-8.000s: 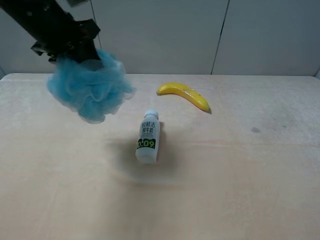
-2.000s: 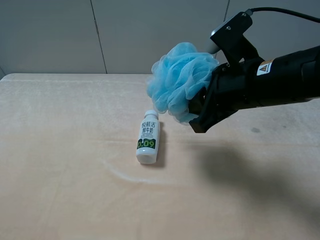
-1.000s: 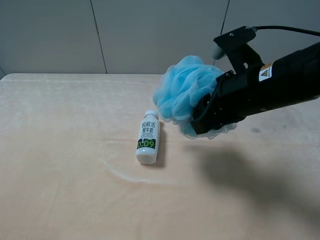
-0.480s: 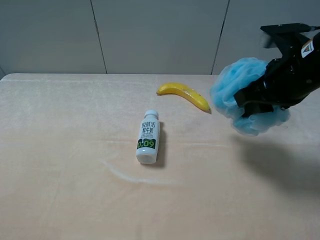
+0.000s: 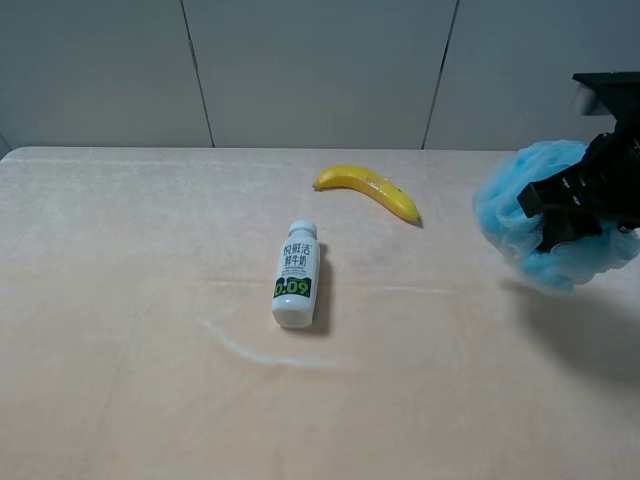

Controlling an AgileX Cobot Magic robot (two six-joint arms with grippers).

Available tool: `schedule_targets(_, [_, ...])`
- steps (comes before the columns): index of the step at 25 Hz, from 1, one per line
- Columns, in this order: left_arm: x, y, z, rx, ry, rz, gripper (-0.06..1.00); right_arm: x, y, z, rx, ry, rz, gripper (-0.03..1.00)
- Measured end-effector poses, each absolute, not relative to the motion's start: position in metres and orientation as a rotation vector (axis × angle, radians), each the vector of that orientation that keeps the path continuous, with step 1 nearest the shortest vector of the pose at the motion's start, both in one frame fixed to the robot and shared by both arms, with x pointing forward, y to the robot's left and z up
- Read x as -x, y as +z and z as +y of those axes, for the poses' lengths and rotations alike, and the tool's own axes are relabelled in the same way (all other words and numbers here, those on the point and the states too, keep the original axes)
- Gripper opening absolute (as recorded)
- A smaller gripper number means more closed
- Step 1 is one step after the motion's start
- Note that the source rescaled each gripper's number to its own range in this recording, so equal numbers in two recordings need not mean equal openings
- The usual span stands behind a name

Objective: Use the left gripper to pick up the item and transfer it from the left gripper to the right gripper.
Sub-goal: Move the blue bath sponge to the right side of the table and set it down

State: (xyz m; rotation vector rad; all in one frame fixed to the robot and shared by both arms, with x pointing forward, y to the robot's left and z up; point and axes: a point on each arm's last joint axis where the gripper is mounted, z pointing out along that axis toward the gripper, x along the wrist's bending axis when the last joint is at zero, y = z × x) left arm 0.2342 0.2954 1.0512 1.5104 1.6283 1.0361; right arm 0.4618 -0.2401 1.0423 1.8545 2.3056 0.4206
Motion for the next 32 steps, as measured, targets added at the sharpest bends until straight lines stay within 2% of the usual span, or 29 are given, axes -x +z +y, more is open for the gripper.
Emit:
schedule_targets(5, [-0.234, 1.051, 0.296, -1.511, 1.040, 1.629, 0.97, -0.473, 1.026, -0.242, -1.882, 0.350, 2.339, 0.01])
schedule_targets(18, [-0.234, 1.051, 0.296, -1.512, 1.040, 1.628, 0.97, -0.512, 0.951, -0.234, -1.962, 0.168, 2.414, 0.01])
schedule_targets(28, [-0.234, 1.051, 0.296, -1.512, 1.040, 1.628, 0.97, -0.519, 0.937, -0.233, -1.963, 0.166, 2.410, 0.00])
schedule_targets(29, [-0.234, 1.051, 0.296, -1.512, 1.040, 1.628, 0.97, -0.519, 0.937, -0.233, -1.963, 0.168, 2.410, 0.08])
schedule_targets(30, [-0.234, 1.051, 0.296, -1.512, 1.040, 1.628, 0.97, -0.519, 0.937, -0.233, -1.968, 0.168, 2.406, 0.26])
schedule_targets(31, [-0.234, 1.051, 0.296, -1.512, 1.040, 1.628, 0.97, -0.519, 0.937, -0.233, -1.982, 0.168, 2.395, 0.54])
schedule_targets(32, [-0.234, 1.051, 0.296, -1.512, 1.040, 1.628, 0.97, -0.519, 0.937, -0.233, -2.000, 0.169, 2.381, 0.71])
